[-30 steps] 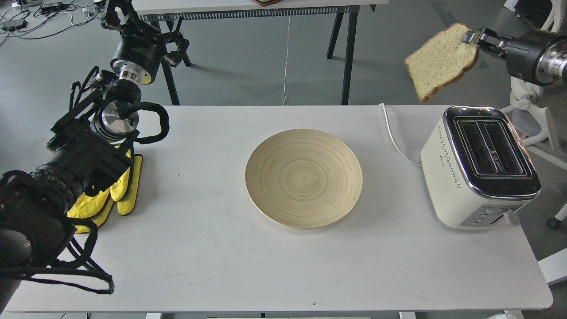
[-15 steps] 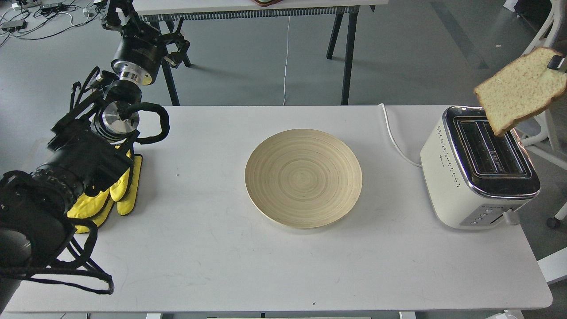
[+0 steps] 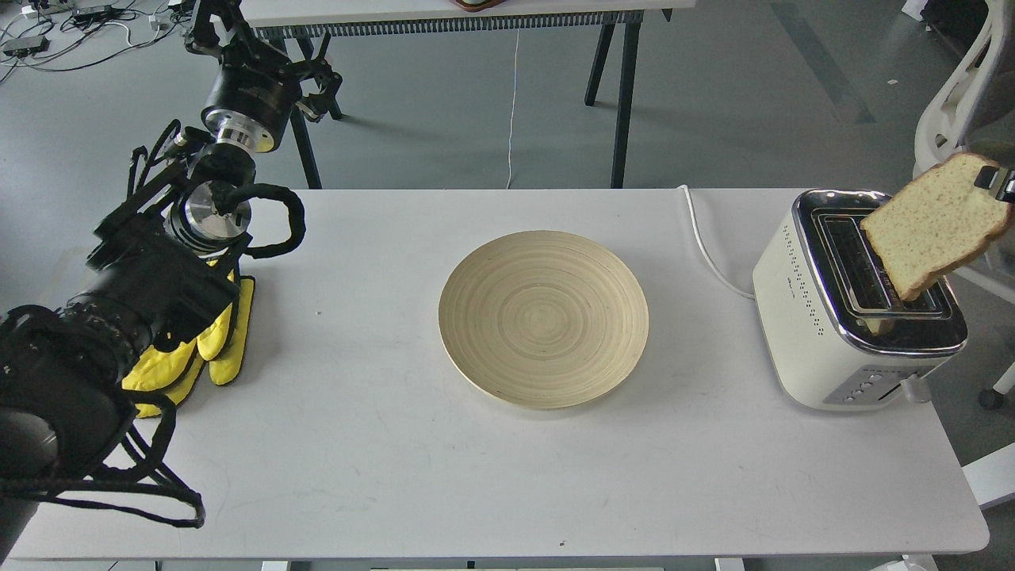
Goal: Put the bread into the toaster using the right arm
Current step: 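Lower the bread slice into the toaster slot and release it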
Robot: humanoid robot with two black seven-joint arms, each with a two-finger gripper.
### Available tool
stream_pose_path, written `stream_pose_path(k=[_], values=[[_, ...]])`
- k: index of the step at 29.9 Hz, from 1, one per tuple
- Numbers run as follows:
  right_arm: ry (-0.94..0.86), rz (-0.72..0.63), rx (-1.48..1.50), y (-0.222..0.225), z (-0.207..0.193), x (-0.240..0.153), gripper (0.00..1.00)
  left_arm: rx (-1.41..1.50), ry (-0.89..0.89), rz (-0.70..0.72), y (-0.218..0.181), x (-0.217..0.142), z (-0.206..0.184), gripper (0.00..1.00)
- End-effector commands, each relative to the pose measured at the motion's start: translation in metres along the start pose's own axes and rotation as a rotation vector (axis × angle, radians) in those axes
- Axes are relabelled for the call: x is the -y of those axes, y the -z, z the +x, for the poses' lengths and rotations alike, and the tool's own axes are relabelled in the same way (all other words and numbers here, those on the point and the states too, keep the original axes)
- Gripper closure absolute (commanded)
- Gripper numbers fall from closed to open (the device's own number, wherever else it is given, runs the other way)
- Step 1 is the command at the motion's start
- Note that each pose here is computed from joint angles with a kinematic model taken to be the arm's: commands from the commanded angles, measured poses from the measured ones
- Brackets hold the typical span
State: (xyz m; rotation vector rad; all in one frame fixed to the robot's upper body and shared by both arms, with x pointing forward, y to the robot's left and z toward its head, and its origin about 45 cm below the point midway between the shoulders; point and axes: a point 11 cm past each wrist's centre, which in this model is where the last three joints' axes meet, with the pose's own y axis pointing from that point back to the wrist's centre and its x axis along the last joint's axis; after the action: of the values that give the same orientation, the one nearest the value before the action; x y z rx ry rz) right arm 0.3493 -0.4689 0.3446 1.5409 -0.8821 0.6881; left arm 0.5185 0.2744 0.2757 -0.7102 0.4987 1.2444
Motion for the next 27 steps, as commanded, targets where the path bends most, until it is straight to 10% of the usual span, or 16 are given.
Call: stream_pose_path(k=[1, 27], values=[[0.005, 0.018, -0.001, 0.007, -0.001, 0.006, 0.95, 0.0, 0.0, 0.0, 0.0, 0.0, 0.0, 0.0], [0.049, -0.005, 0.007, 0.007, -0.018, 0.017, 0.84, 0.0, 0.0, 0.0, 0.0, 0.0, 0.0, 0.0]])
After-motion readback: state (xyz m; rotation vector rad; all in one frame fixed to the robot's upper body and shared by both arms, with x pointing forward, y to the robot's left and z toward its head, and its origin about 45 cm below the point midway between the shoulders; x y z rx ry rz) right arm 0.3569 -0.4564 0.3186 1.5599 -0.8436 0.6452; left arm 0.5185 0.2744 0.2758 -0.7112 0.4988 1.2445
